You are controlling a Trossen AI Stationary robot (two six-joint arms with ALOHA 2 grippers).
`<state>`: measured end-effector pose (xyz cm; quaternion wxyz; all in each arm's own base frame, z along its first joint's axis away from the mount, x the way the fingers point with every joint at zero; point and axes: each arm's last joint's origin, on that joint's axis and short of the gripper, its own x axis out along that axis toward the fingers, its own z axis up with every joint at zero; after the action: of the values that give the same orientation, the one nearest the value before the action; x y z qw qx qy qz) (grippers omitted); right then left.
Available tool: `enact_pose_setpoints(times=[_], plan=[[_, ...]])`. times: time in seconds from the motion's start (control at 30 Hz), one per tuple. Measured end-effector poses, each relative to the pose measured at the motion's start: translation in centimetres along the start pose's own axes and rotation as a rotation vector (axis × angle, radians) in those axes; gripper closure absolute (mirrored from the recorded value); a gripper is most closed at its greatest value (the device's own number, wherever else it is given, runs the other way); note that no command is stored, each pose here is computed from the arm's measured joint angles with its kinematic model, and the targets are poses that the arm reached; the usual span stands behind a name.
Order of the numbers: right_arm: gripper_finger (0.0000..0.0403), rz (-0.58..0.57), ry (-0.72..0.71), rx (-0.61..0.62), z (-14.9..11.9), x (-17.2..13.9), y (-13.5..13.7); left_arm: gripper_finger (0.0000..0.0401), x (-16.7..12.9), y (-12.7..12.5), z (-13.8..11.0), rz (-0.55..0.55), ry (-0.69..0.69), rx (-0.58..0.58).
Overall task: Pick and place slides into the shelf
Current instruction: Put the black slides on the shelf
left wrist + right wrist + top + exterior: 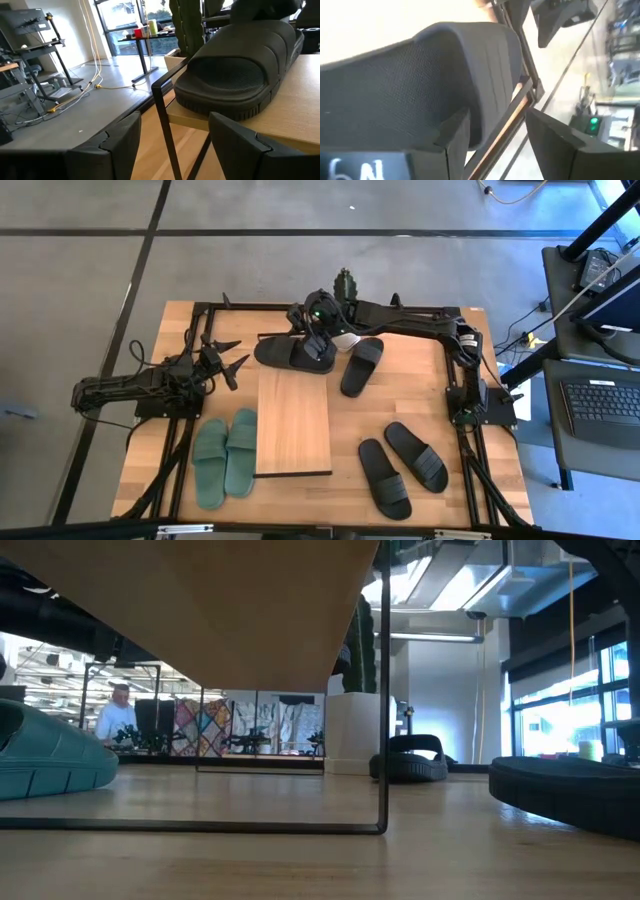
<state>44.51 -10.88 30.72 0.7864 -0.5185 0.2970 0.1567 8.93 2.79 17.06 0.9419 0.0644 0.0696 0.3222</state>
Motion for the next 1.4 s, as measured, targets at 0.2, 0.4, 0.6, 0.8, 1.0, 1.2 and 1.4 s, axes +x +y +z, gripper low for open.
enact_pose_setpoints(times=[0.2, 0.4, 0.6, 0.8, 1.0, 1.2, 1.4], plan=[[0.0211, 0.145, 0.045, 0.323, 1.5, -2.9, -0.6, 0.0177, 0.0, 0.0, 0.0, -0.001, 0.000, 0.000], [0.0211, 0.390, -0.067, 0.687, 2.4, -4.5, 0.1, 0.0177, 0.0, 0.0, 0.0, -0.001, 0.000, 0.000], [0.0211, 0.528, -0.070, 0.812, 3.0, -3.0, 2.3, 0.0177, 0.0, 0.0, 0.0, -0.002, 0.000, 0.000], [0.0211, 0.553, 0.032, 0.861, 5.3, -2.0, 4.4, 0.0177, 0.0, 0.0, 0.0, -0.002, 0.000, 0.000], [0.0211, 0.416, 0.193, 0.865, 7.2, -1.7, 5.2, 0.0177, 0.0, 0.0, 0.0, -0.002, 0.000, 0.000], [0.0211, 0.383, 0.193, 0.887, 8.0, -1.6, 5.3, 0.0177, 0.0, 0.0, 0.0, -0.003, -0.001, 0.000], [0.0211, 0.384, 0.215, 0.913, 7.3, -1.2, 5.6, 0.0177, 0.0, 0.0, 0.0, -0.003, 0.000, 0.000]])
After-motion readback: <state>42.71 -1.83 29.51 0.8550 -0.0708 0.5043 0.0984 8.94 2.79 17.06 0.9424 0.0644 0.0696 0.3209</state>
